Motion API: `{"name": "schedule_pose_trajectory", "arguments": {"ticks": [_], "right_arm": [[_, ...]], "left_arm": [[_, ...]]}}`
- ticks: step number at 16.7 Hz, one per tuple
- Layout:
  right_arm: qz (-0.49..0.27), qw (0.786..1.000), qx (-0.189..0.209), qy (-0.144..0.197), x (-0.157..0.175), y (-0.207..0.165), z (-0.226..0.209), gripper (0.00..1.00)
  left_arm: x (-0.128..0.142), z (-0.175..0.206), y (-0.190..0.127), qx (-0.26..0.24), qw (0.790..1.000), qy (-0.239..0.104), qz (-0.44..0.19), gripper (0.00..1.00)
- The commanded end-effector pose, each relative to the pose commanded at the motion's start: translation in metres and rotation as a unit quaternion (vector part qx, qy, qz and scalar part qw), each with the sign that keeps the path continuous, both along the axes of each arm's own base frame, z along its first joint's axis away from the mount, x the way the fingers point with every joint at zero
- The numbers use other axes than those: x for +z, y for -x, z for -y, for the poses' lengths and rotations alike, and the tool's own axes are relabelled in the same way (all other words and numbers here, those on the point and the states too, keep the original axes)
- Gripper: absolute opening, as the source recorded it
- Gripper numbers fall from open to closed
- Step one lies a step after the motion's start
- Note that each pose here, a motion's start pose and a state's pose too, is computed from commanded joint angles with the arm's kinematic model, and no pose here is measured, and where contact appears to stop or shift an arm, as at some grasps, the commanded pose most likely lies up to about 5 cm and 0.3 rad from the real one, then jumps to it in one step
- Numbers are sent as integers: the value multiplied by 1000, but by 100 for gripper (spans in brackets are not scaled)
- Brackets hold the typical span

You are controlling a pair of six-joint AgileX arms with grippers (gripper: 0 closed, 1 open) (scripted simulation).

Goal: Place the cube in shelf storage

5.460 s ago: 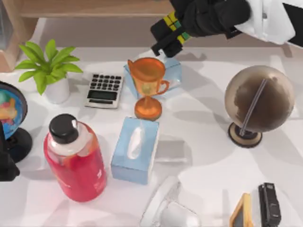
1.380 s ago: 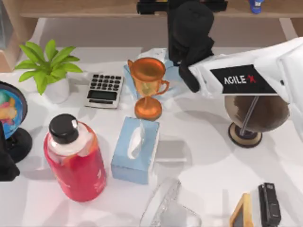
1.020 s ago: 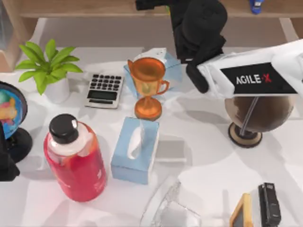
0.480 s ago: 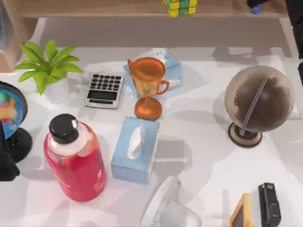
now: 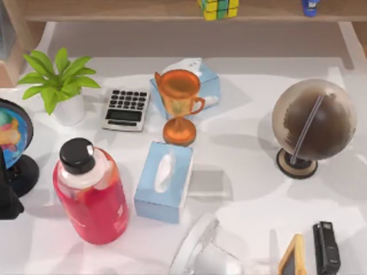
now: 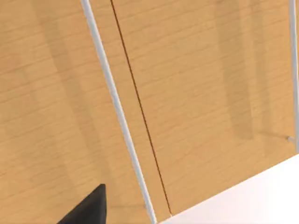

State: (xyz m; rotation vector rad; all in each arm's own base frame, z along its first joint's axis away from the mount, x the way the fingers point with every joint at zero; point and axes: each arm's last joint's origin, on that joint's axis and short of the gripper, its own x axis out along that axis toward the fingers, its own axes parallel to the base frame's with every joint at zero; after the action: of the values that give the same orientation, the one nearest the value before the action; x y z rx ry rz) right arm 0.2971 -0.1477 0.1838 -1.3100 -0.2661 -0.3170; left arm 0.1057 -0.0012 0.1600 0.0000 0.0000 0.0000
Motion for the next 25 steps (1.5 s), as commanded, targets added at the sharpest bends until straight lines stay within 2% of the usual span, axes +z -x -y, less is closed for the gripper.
{"name": "schedule_pose_trajectory", "arguments": {"ticks": [2,4,7,12,18,25], "right_arm": [[-34,997,-46,52,-14,33,27,100],[-72,991,-68,89,-29,57,41,100],[-133,983,-55,116,-59,75,44,100],[-191,974,12,118,-95,72,31,100],[-190,975,10,119,-94,71,32,100],[-191,974,12,118,-95,47,31,100]], "left_arm": [[0,0,0,0,1000,0,0,100],[0,0,0,0,1000,0,0,100],[0,0,0,0,1000,0,0,100],[0,0,0,0,1000,0,0,100],[0,0,0,0,1000,0,0,100],[0,0,0,0,1000,0,0,100]]}}
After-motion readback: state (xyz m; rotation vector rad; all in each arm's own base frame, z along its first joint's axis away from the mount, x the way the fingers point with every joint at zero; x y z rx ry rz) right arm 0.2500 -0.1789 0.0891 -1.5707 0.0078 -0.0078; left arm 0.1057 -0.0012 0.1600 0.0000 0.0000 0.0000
